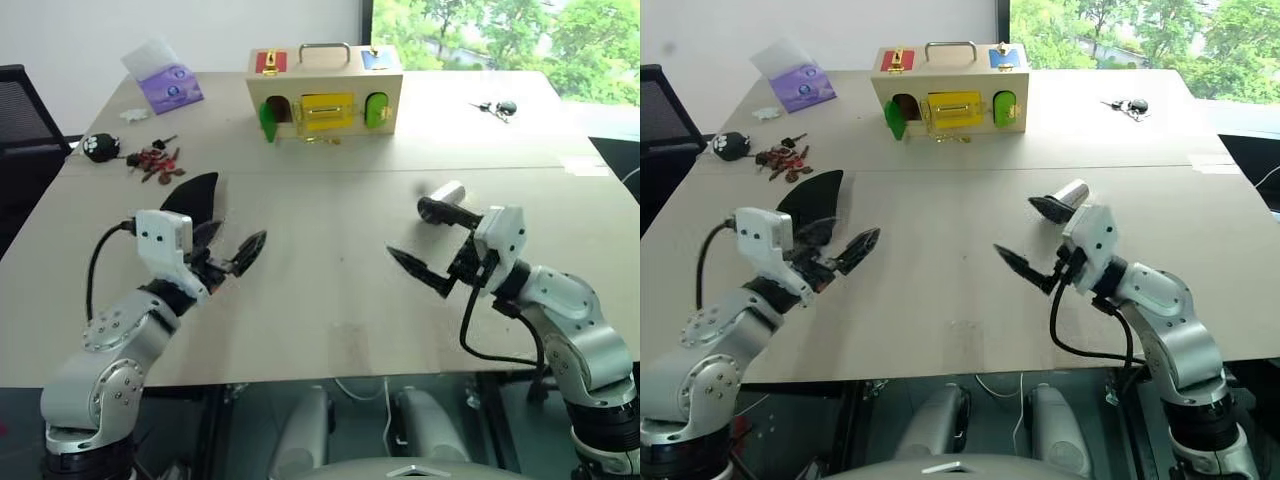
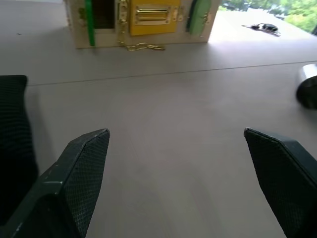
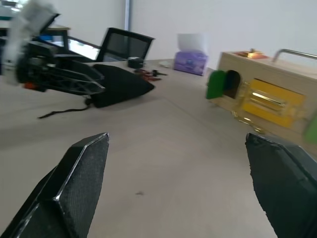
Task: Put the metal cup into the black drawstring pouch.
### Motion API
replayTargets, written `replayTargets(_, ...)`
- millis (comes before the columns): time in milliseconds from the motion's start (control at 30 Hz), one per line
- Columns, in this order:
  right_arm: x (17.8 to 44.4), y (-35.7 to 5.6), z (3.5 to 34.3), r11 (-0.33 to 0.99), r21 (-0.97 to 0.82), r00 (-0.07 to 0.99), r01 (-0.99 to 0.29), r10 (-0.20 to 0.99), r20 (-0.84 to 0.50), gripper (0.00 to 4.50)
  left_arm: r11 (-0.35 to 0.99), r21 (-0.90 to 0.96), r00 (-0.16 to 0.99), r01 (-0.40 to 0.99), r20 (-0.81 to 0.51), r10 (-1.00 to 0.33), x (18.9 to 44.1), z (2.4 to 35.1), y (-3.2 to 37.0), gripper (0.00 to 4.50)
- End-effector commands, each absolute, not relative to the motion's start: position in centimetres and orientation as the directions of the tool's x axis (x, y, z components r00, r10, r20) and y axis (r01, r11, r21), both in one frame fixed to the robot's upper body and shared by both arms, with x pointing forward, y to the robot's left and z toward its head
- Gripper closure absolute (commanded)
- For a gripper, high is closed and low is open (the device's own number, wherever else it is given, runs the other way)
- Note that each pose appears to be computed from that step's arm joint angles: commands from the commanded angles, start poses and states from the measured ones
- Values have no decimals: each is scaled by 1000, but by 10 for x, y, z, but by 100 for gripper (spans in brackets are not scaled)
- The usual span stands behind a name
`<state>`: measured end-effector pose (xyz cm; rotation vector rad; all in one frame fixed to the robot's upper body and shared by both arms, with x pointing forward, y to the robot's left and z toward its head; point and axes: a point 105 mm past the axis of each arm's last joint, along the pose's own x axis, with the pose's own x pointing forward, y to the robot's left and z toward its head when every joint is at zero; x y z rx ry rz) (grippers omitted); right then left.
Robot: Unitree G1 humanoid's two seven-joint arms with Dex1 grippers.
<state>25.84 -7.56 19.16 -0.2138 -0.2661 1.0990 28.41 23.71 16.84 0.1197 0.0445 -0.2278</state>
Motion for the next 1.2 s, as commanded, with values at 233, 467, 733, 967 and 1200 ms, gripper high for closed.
replayTargets(233, 252, -62, 204, 300, -336, 276, -893, 954, 120, 4, 711, 703, 999, -18, -24, 49, 275, 197, 276, 0)
replayTargets(467, 255, -56, 198, 293, -326, 269, -899, 956, 116, 4, 564, 824, 988, -65, -26, 151, 273, 193, 295, 0)
replayTargets(733, 258, -56, 195, 319, -333, 298, -887, 948, 116, 4, 423, 904, 980, -56, -32, 197, 290, 185, 305, 0)
replayTargets(967, 257, -58, 193, 339, -336, 320, -879, 941, 111, 4, 369, 928, 974, -52, -35, 225, 307, 182, 316, 0)
replayTargets(1200, 257, -59, 193, 355, -344, 338, -869, 935, 112, 0, 353, 936, 984, 8, -69, 162, 329, 180, 310, 130)
